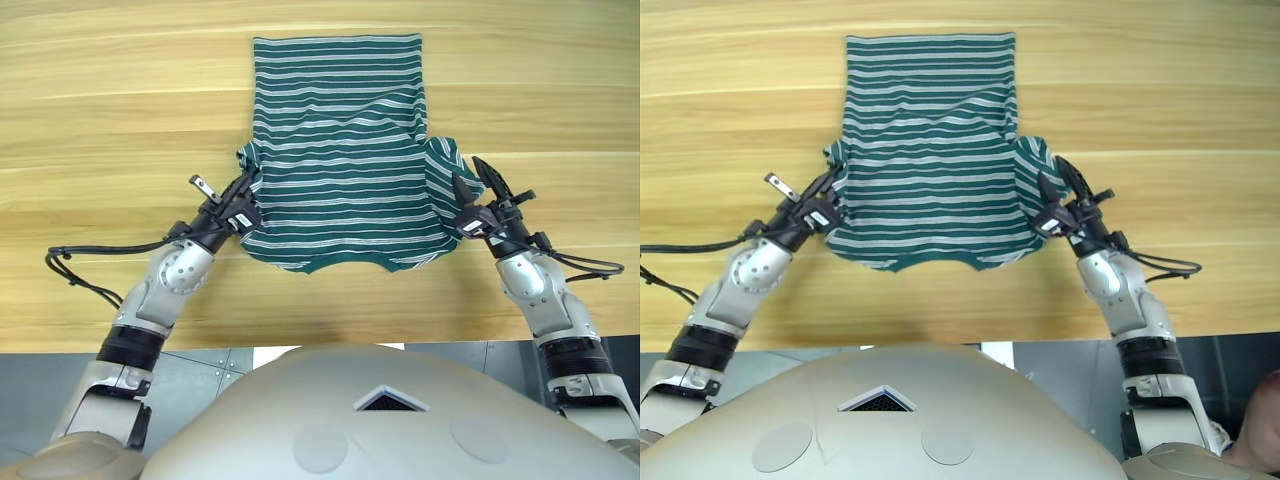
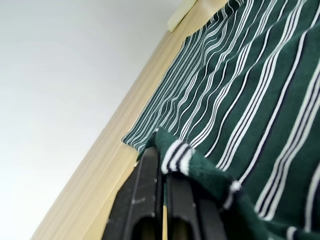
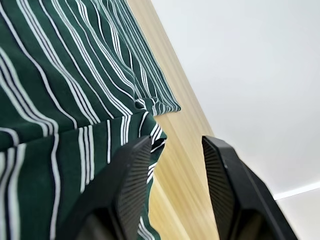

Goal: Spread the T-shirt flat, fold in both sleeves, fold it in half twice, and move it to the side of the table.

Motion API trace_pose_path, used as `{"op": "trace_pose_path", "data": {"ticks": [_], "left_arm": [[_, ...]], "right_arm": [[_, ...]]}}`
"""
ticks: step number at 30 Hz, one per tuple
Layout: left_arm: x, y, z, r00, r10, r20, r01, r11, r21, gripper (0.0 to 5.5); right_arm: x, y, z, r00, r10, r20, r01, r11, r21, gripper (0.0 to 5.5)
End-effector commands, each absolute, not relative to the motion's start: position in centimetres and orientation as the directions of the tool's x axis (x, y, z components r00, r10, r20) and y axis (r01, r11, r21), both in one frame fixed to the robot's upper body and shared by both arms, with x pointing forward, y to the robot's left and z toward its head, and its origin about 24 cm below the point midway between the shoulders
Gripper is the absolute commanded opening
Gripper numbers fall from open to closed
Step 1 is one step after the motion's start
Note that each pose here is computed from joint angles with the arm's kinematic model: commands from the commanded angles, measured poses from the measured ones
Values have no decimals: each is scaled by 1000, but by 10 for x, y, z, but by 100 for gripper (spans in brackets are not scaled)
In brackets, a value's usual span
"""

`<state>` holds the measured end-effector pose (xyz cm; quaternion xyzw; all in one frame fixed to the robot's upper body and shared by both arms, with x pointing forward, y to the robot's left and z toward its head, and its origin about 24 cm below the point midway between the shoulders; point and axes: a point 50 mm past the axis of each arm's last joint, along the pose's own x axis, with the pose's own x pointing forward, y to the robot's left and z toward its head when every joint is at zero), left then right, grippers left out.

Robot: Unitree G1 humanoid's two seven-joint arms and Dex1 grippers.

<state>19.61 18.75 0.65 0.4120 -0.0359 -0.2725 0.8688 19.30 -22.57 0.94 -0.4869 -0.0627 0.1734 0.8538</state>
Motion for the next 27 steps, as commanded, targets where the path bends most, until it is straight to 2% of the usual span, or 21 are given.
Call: {"op": "trace_pose_path", "data": {"ticks": [1,9,12,19,24,27], "left_arm": [[194,182,1,844,-504,-186,472,530,704,0],[211,176,13,859,-493,-139,431,548,717,0],[211,168,13,840,-522,-145,454,531,716,0],[185,161,-13,685,-636,-354,647,310,696,0],[171,178,-15,637,-640,-430,695,236,679,0],[168,181,-14,637,-638,-433,702,247,668,62]], "right_arm": [[195,-225,9,932,358,-59,-231,460,-857,188],[194,-222,7,930,362,-63,-239,463,-854,188],[193,-222,7,929,364,-65,-241,462,-853,188],[193,-221,6,927,368,-69,-247,461,-852,188],[193,-221,6,927,369,-71,-249,462,-851,188],[195,-220,6,925,373,-71,-251,461,-851,188]]}}
